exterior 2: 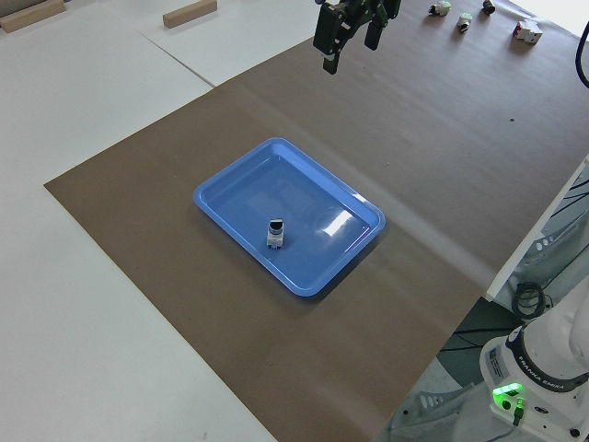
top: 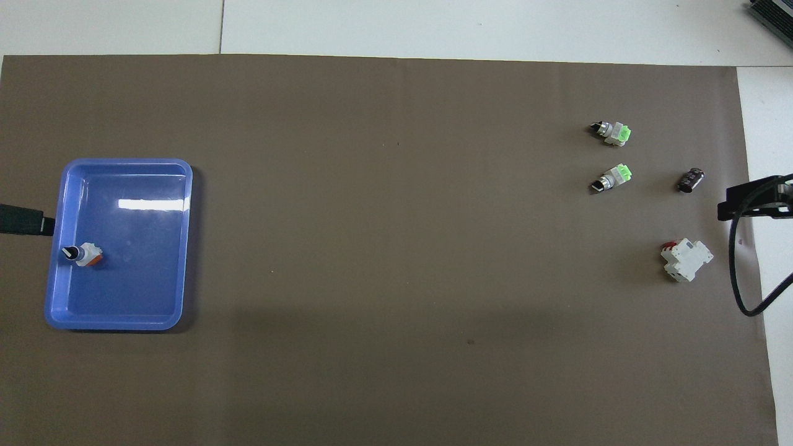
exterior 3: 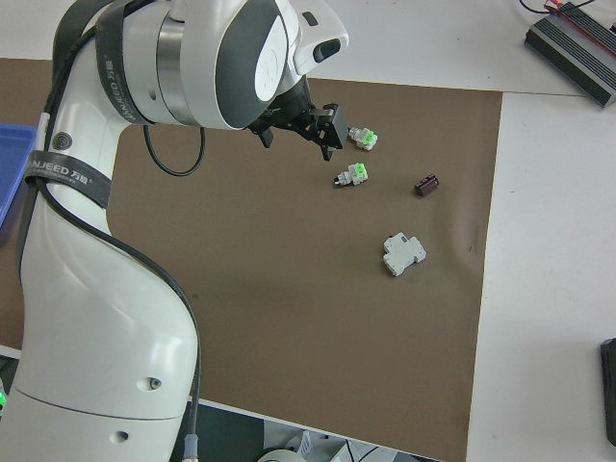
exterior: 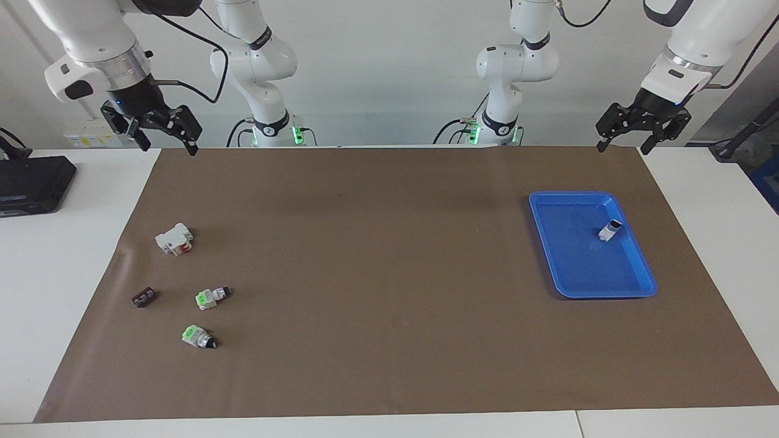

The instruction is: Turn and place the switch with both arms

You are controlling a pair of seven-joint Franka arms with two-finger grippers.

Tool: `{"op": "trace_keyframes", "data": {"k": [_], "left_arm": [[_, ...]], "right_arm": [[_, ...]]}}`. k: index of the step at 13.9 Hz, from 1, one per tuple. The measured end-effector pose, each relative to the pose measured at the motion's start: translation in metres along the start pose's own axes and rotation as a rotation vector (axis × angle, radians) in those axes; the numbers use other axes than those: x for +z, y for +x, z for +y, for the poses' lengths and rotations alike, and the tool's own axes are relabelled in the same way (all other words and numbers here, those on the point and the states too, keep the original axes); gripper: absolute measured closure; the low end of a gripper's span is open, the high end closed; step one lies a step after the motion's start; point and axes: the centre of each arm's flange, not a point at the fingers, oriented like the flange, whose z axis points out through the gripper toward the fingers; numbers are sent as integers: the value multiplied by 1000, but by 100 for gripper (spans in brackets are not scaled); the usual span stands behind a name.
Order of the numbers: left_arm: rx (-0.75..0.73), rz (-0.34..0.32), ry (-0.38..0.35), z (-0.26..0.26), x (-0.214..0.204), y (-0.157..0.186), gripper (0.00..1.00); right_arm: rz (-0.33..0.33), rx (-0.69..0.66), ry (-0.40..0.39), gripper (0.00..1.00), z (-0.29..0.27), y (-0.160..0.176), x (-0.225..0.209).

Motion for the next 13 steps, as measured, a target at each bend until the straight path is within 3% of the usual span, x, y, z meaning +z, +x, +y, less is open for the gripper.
{"op": "trace_keyframes", "data": {"k": [13], "left_arm": [[0,0,0,0,0,0,0]], "right_arm": [[17,38,7,0,5,-6,-9]]}}
